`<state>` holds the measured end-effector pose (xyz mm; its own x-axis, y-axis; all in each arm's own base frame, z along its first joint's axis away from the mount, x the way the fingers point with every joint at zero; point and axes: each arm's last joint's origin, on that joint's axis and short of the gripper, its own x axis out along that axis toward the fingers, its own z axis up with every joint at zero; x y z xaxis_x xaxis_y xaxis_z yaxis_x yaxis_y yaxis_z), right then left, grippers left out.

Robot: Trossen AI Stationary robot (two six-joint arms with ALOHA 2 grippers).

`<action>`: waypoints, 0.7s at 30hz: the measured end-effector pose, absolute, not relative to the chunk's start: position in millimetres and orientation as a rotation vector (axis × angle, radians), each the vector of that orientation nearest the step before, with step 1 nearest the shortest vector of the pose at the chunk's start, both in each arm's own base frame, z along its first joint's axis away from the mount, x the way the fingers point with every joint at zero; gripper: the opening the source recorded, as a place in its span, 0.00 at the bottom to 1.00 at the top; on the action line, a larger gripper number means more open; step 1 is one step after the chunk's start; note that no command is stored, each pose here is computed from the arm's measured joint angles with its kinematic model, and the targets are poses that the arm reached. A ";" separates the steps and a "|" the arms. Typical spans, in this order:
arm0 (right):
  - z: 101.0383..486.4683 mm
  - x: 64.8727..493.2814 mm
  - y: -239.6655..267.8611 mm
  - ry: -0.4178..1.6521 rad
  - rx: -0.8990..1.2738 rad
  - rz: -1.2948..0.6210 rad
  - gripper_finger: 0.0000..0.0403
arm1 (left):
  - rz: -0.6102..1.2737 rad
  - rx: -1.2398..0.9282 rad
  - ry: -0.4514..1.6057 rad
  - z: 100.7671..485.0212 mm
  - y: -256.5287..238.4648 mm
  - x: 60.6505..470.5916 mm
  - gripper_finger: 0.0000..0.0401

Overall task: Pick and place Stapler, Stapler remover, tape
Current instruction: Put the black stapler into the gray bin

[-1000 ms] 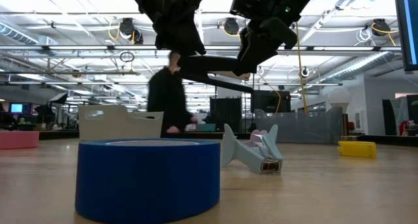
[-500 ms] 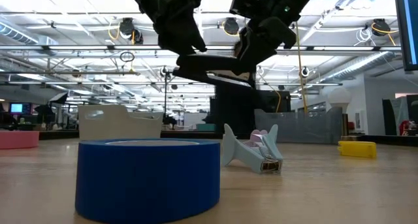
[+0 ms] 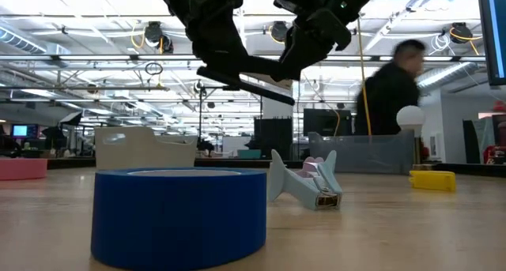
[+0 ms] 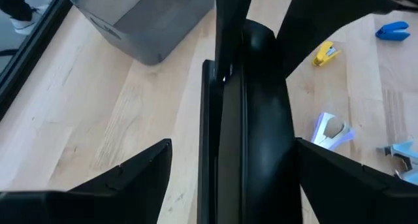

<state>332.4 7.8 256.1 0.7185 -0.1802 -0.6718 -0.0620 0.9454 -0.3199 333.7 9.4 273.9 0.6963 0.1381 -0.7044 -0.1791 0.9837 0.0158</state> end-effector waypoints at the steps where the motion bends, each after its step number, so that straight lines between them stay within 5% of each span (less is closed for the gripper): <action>1: 256.6 332.8 9.1 0.763 -0.334 -0.065 0.32 | 0.174 -0.054 0.788 273.4 9.4 333.2 0.78; 13: 257.6 333.7 10.4 0.748 -0.333 -0.068 0.32 | 0.177 -0.059 0.835 270.3 9.2 329.9 0.61; 21: 257.6 333.8 10.8 0.746 -0.325 -0.060 0.32 | 0.168 -0.069 0.841 269.9 8.5 329.5 0.39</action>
<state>333.8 10.8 257.6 0.7349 -0.1680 -0.6571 -0.0615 0.9483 -0.3113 329.5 8.5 269.9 0.6545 0.1211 -0.7463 -0.1756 0.9844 0.0058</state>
